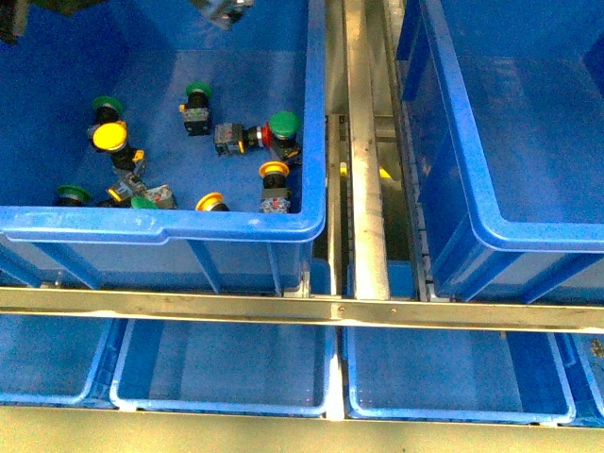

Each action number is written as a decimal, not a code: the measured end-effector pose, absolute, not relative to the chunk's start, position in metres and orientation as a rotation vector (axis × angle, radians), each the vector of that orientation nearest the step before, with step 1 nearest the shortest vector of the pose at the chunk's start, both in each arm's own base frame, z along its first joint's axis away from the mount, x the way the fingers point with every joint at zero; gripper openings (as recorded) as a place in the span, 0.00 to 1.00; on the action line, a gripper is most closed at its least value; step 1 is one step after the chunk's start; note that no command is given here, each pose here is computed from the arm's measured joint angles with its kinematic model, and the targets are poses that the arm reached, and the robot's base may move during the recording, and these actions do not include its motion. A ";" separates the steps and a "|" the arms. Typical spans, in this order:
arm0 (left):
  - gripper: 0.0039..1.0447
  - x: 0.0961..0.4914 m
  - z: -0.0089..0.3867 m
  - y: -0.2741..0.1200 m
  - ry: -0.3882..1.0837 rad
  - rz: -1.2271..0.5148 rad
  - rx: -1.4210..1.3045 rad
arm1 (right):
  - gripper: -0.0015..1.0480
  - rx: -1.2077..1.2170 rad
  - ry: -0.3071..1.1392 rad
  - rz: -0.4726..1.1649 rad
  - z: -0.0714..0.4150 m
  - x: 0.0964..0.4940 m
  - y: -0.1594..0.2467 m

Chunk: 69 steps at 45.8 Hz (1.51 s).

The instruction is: Pick red and yellow buttons and place in box

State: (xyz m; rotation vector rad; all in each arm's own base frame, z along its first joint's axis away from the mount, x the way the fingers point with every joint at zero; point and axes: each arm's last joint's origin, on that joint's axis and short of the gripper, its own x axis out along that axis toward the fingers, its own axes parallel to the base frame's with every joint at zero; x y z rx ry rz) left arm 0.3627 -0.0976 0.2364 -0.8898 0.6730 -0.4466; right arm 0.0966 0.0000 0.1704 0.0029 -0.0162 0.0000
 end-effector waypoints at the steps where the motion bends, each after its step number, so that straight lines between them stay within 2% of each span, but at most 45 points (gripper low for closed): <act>1: 0.32 0.361 0.236 -0.103 0.683 -0.458 -0.896 | 0.94 0.003 -0.016 0.000 0.170 0.097 0.000; 15: 0.32 0.326 0.222 -0.172 0.853 -0.579 -0.969 | 0.94 0.003 -0.016 0.000 0.170 0.097 0.000; 29: 0.32 0.308 0.207 -0.218 0.925 -0.635 -0.989 | 0.94 0.003 -0.016 0.000 0.170 0.097 0.000; 38: 0.32 0.309 0.198 -0.248 0.962 -0.651 -0.988 | 0.94 0.003 -0.016 0.000 0.170 0.097 0.000; 49: 0.32 0.318 0.200 -0.261 0.953 -0.661 -0.992 | 0.94 0.002 -0.016 0.000 0.170 0.097 0.000; 50: 0.32 0.319 0.201 -0.262 0.951 -0.662 -0.993 | 0.94 0.000 -0.006 0.002 0.170 0.097 0.000; 53: 0.32 0.320 0.202 -0.263 0.943 -0.660 -0.994 | 0.94 -0.041 0.213 0.045 0.168 0.099 0.003; 57: 0.32 0.321 0.203 -0.264 0.940 -0.664 -0.994 | 0.94 -0.113 0.385 0.137 0.170 0.111 0.012; 63: 0.32 0.319 0.204 -0.267 0.942 -0.672 -0.992 | 0.94 -0.220 0.412 0.295 0.168 0.137 0.027; 69: 0.32 0.320 0.203 -0.266 0.942 -0.668 -0.992 | 0.94 -0.315 0.367 0.354 0.168 0.165 0.036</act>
